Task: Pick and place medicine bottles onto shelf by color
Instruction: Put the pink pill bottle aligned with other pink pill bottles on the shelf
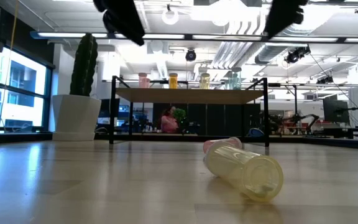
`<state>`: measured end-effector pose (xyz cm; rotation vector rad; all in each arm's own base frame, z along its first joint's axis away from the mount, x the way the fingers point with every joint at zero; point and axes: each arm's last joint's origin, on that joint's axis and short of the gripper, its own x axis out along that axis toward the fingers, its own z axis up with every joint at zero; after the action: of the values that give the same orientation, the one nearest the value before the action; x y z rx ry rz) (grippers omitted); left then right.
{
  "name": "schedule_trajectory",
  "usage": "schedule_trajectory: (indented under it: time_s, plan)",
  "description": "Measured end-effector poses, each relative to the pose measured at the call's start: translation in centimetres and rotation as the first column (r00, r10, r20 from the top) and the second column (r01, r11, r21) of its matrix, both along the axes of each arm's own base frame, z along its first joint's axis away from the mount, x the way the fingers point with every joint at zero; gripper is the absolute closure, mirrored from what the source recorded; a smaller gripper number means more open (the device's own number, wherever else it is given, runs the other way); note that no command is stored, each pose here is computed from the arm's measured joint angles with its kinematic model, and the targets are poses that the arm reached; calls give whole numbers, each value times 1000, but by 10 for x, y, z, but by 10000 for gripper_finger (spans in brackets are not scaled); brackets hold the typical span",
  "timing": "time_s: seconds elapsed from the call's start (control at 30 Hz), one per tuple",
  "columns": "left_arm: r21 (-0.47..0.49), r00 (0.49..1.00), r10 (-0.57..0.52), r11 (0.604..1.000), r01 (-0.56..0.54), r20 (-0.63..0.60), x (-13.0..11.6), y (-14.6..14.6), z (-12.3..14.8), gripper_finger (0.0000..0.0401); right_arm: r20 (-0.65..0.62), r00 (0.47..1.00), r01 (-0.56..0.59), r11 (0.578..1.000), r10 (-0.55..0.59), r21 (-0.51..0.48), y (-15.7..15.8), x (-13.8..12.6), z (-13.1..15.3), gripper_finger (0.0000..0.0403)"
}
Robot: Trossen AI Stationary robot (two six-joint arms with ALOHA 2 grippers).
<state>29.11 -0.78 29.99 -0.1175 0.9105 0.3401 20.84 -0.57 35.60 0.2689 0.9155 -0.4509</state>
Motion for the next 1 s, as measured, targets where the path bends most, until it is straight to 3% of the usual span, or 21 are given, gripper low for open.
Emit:
schedule_trajectory:
  time_s: [0.13, 0.3, 0.47, 0.7, 1.0]
  plan:
    - [-5, 999, -23, 1000, 23, 26, 2, -8, -15, 227, -8, 998, 57, 995, -56, 86, 18, -6, -21, 240]
    - [-21, 994, -23, 999, 25, 106, 6, -13, -35, 227, -43, 993, 119, 986, -114, 119, 38, -10, -44, 240]
    - [-45, 974, -4, 999, 14, 228, 15, -14, -45, 227, -54, 982, 187, 977, -183, 102, 48, -14, -64, 240]
    - [-15, 965, -37, 999, 42, 261, 34, -14, -68, 227, -77, 967, 247, 967, -242, 61, 51, -19, -90, 240]
    - [-72, 963, -100, 990, 121, 250, 69, -18, -100, 226, -23, 966, 259, 966, -259, -10, 49, -17, -103, 240]
